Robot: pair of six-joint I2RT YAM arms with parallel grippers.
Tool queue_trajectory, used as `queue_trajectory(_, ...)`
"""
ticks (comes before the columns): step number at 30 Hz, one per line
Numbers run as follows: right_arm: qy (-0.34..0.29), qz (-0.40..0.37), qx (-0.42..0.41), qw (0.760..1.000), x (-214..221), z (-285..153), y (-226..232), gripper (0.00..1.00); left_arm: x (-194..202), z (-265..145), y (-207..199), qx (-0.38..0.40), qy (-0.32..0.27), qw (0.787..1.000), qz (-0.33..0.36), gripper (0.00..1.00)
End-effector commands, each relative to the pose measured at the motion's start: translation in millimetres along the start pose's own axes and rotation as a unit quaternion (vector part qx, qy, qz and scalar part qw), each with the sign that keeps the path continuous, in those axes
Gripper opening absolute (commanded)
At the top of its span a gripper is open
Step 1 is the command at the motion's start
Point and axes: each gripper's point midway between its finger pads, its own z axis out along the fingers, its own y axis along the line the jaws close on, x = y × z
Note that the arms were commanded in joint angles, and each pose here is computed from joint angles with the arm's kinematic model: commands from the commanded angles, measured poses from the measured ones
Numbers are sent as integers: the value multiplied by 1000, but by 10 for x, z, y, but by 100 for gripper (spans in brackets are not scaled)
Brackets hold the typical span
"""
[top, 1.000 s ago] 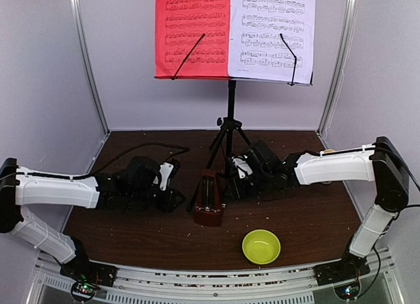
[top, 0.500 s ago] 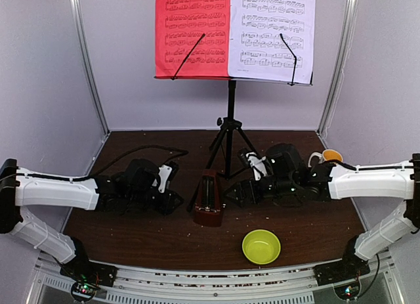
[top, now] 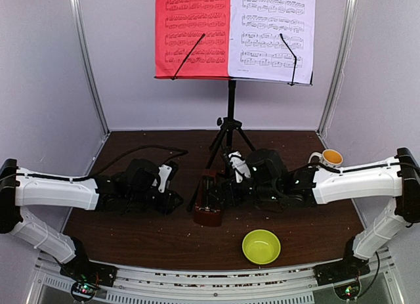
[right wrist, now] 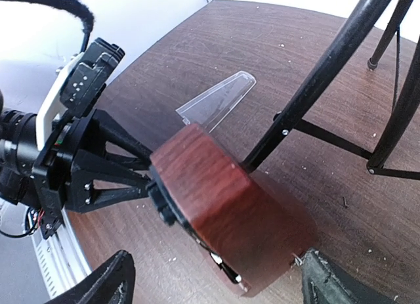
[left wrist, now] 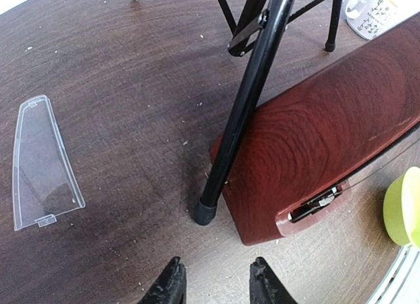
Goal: Set up the instrument practice props
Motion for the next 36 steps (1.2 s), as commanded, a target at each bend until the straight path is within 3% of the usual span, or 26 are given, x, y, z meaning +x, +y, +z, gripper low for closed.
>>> queue_trajectory(1, -39, 7, 24, 999, -211, 46, -3, 87, -106, -44, -6, -1, -23, 1000, -6, 35)
queue_trajectory(9, -50, 10, 76, 996, -280, 107, -149, 72, -76, -53, 11, -4, -19, 1000, -6, 35)
queue_trajectory(14, -53, 13, 77, 996, -279, 140, -156, 66, -55, -50, 18, -5, -15, 1000, -4, 35)
queue_trajectory(21, -50, 7, 82, 995, -266, 121, -174, 50, -60, -46, 16, -5, -17, 1000, -1, 35)
queue_trajectory(36, -51, -4, 72, 996, -172, -9, -195, 36, -78, 1, 1, -4, -15, 1000, 3, 35)
